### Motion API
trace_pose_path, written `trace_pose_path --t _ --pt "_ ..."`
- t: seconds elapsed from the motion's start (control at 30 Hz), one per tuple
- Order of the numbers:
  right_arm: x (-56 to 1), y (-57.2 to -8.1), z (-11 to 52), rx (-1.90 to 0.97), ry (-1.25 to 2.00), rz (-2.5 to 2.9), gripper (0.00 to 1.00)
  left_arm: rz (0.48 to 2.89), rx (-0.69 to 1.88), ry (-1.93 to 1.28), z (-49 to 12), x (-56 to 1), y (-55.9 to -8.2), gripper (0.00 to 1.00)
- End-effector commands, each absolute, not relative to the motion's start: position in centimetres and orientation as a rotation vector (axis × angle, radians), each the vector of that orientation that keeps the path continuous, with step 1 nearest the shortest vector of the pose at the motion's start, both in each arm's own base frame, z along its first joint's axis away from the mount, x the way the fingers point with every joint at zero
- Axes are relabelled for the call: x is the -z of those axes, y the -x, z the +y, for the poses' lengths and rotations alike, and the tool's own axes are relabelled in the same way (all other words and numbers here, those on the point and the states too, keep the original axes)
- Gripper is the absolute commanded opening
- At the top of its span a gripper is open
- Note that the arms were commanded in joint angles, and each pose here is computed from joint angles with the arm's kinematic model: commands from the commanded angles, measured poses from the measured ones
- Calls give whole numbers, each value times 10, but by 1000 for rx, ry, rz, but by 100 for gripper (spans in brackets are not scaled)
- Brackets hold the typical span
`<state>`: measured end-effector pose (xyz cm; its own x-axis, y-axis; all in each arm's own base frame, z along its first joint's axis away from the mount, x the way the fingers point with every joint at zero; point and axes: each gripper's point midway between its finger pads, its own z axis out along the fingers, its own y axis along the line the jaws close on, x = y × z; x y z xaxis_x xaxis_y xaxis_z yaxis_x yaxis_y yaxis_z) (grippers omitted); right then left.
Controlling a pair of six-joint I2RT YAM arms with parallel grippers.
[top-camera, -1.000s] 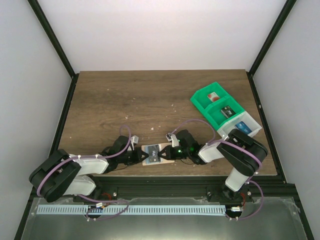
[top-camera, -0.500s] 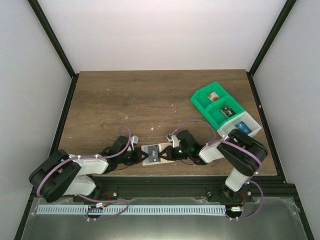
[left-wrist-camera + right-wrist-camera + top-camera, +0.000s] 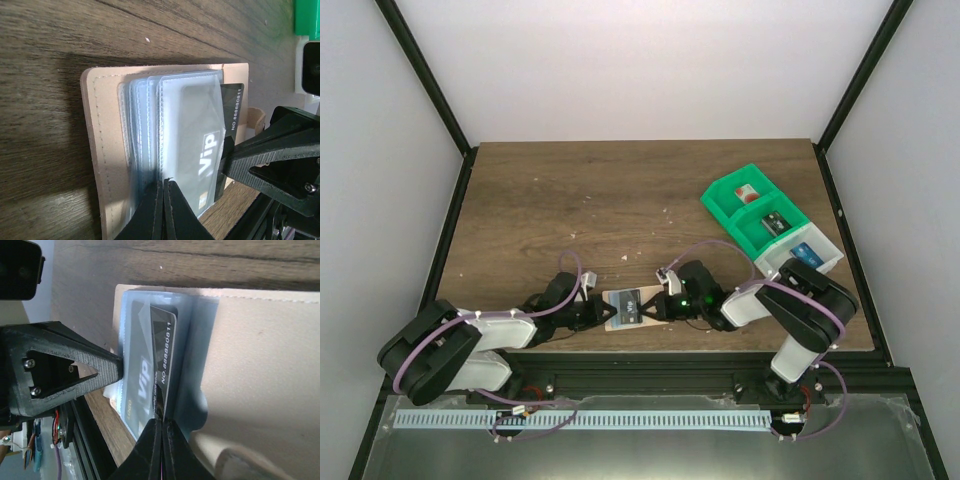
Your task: Take the credit cards out of the card holder
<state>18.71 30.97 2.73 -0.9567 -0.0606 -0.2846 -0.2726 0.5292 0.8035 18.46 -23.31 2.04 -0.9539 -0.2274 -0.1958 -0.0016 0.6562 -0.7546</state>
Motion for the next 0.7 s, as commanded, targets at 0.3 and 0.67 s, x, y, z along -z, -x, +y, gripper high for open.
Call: trace_pose_path --t 0.3,0.67 --pt "-26 -188 294 -1360 237 2546 0 2710 1017 242 -210 10 -172 1" --pt "-30 -195 278 -1299 170 2533 0 2706 977 246 -206 11 -175 2"
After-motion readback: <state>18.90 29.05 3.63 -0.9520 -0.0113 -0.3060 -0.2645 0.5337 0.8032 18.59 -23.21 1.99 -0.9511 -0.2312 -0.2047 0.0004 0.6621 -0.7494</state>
